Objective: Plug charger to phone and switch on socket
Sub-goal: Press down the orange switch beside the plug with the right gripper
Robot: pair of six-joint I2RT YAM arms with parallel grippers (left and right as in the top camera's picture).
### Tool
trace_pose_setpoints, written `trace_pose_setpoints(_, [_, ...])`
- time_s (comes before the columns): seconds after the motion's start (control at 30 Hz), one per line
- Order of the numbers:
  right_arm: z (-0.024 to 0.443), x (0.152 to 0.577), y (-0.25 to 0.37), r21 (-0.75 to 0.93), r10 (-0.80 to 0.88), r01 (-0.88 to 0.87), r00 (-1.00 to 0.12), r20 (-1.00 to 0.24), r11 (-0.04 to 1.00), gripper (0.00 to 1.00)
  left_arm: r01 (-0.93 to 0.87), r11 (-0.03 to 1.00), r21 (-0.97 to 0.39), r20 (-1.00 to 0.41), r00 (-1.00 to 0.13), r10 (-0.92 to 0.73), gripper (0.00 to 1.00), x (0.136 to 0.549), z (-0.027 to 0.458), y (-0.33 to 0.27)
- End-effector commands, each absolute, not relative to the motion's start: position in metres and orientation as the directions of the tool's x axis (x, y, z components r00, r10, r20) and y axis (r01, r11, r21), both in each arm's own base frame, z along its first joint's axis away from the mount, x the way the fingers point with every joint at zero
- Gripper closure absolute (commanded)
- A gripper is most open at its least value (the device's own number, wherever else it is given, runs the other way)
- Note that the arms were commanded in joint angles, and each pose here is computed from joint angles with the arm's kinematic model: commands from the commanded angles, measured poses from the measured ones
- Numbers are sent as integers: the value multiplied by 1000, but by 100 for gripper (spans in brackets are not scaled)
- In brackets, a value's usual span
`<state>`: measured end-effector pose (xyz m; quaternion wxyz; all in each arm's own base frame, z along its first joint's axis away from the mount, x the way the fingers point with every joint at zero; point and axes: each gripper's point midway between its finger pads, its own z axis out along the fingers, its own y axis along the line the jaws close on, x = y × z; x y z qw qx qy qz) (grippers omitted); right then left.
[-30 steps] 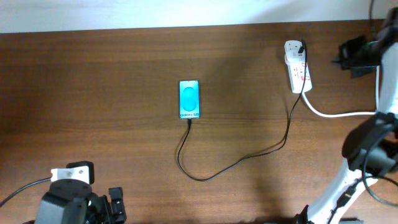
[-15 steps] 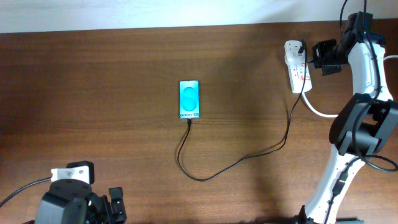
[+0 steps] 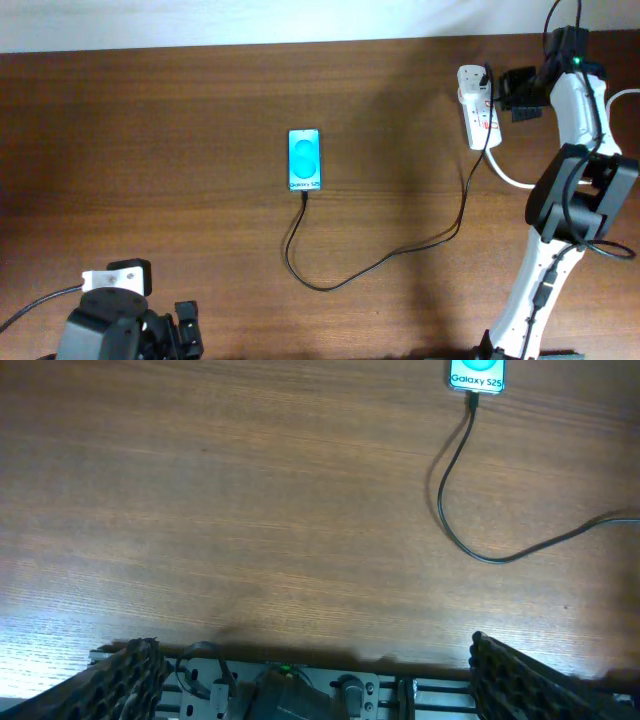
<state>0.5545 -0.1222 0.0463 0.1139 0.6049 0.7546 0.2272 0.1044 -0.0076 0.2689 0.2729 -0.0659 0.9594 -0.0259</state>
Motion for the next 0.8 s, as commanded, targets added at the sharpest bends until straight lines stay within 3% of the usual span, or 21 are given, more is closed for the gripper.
trace_pose_setpoints(0.0, [34,559,-117,465,966,870,-237,99,166,96,-115,990,-86,-523,-841,-143,1,104,269,-7])
trace_pose_setpoints(0.4, [30,572,-113,494,966,849,-252,61,190,96,-115,990,-85,-522,-841,-143,1,104,268,-7])
trace_pose_setpoints(0.77, [31,565,-94,494,946,854,-278,166,164,96,-115,990,-85,-522,-841,-143,1,104,268,-7])
